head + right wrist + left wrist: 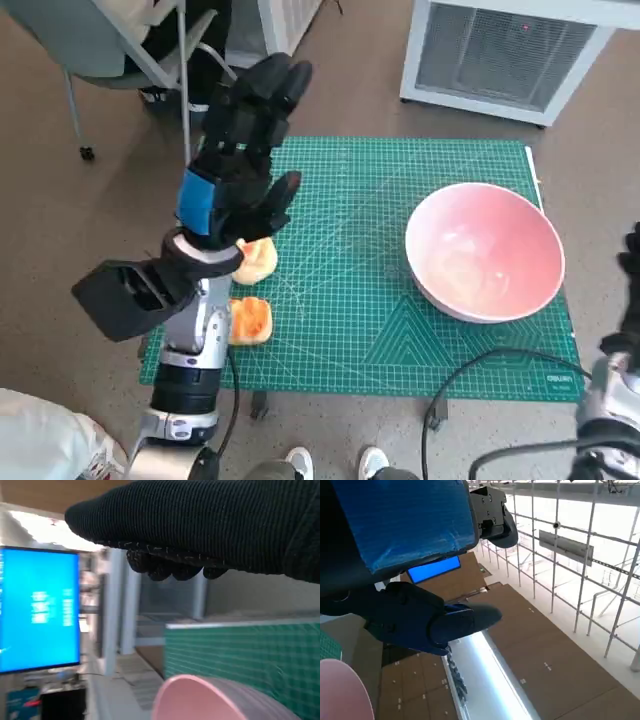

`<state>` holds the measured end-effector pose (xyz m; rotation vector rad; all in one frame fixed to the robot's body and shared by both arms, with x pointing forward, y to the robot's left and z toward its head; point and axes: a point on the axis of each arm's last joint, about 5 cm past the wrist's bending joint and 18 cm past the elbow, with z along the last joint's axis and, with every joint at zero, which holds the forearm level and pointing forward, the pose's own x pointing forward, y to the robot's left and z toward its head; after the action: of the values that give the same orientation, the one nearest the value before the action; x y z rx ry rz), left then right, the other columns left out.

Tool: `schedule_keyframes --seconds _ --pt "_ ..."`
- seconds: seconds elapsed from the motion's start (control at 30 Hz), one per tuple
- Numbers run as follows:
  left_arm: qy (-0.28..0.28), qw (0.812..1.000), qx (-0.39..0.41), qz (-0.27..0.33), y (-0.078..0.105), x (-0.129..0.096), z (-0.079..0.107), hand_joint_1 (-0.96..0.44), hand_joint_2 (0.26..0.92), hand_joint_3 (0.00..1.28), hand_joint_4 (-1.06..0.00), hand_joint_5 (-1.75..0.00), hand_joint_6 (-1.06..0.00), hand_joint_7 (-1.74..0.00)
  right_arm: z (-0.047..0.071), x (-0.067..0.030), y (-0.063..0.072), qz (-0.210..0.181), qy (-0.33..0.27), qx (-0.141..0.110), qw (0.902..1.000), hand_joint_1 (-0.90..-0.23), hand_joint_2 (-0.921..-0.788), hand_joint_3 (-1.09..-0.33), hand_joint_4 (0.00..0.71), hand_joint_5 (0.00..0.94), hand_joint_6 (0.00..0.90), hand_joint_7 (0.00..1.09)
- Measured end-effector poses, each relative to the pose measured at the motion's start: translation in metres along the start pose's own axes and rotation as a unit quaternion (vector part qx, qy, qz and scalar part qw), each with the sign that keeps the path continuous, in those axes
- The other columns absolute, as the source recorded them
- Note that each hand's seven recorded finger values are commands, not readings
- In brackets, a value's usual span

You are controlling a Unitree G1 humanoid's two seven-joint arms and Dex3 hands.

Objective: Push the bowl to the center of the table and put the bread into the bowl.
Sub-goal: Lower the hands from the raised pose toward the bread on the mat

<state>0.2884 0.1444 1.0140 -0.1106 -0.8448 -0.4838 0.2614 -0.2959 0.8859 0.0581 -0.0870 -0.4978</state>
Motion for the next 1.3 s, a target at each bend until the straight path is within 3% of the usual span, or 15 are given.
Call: schedule_keyframes --seconds 0.23,0.53,0.97,1.3 --pt "0.002 1.000 0.005 0.003 0.002 -0.003 0.002 -0.45 0.921 0.49 0.00 -0.37 0.00 -0.67 -0.004 -0.0002 0.021 0.019 0.023 0.020 0.9994 -0.505 -0.921 -0.773 0.252 0.013 0.236 0.20" --pt "0.003 1.000 0.015 0.009 0.002 -0.007 0.005 -0.44 0.921 0.49 0.00 -0.37 0.00 -0.67 -0.003 0.0020 0.045 0.062 0.035 0.015 0.9973 -0.512 -0.921 -0.789 0.261 0.013 0.228 0.21" --pt "0.007 0.999 0.035 0.017 0.004 -0.012 0.011 -0.42 0.921 0.48 0.00 -0.38 0.00 -0.68 0.000 0.0035 0.079 0.108 0.057 0.032 0.9920 -0.506 -0.921 -0.805 0.262 0.009 0.215 0.24" --pt "0.010 0.999 0.042 0.025 0.006 -0.018 0.014 -0.42 0.921 0.47 0.00 -0.38 0.00 -0.69 0.005 0.0025 0.104 0.148 0.064 0.030 0.9865 -0.502 -0.921 -0.830 0.232 0.003 0.183 0.26"
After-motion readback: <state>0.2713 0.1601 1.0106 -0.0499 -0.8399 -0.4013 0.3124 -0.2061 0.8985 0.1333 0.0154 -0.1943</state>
